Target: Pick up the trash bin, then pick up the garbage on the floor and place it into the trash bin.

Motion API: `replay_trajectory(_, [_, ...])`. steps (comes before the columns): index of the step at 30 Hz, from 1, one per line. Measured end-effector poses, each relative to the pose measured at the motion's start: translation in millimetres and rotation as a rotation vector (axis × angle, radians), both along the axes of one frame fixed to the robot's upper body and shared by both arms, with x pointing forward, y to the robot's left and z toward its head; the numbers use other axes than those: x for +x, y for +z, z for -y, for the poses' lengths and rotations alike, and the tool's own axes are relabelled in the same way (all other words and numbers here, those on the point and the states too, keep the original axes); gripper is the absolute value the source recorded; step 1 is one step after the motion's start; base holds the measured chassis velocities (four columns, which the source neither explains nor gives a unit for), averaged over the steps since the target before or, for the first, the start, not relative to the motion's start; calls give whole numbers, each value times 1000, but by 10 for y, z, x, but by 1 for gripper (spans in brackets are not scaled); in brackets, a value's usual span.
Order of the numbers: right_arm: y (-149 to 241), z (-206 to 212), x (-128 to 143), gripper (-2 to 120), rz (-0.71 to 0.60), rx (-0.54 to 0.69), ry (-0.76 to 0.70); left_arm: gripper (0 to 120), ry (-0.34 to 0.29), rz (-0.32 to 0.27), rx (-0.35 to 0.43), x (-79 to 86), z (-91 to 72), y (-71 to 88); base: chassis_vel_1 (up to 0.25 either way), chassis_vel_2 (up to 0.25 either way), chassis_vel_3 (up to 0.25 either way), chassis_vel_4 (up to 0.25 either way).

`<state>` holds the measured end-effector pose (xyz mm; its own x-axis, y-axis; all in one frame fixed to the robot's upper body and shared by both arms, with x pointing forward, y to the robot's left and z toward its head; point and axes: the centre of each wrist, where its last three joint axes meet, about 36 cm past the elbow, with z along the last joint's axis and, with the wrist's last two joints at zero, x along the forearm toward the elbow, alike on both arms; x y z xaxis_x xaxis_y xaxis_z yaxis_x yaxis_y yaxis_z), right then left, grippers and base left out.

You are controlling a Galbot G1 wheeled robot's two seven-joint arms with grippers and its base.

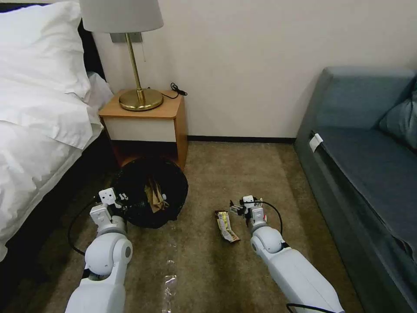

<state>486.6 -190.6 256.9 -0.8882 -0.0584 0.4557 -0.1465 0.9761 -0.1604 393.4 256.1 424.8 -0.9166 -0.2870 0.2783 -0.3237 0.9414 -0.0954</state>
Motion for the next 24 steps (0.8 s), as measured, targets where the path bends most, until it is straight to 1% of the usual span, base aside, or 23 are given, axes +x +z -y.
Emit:
replay_trajectory(7, [-163, 58, 23, 100, -48, -30, -30, 2, -5, -3, -1, 2, 29, -9, 0, 0, 0, 0])
replay_trajectory(9, [-296, 90, 88, 100, -74, -46, -42, 2, -2, 4, 7, -6, 21, 32, 0, 0, 0, 0])
replay_trajectory(14, [-364, 102, 82, 100, -77, -64, -40, 2, 0, 6, 10, -17, 14, 48, 0, 0, 0, 0])
replay_trajectory(16, [-444, 155, 81, 100, -80, -86, -51, 2, 1, 3, 10, -38, 13, 46, 0, 0, 0, 0])
replay_trajectory(24, [-555, 297, 21, 100, -93, -100, -75, 2, -1, 4, 10, -55, 21, 51, 0, 0, 0, 0])
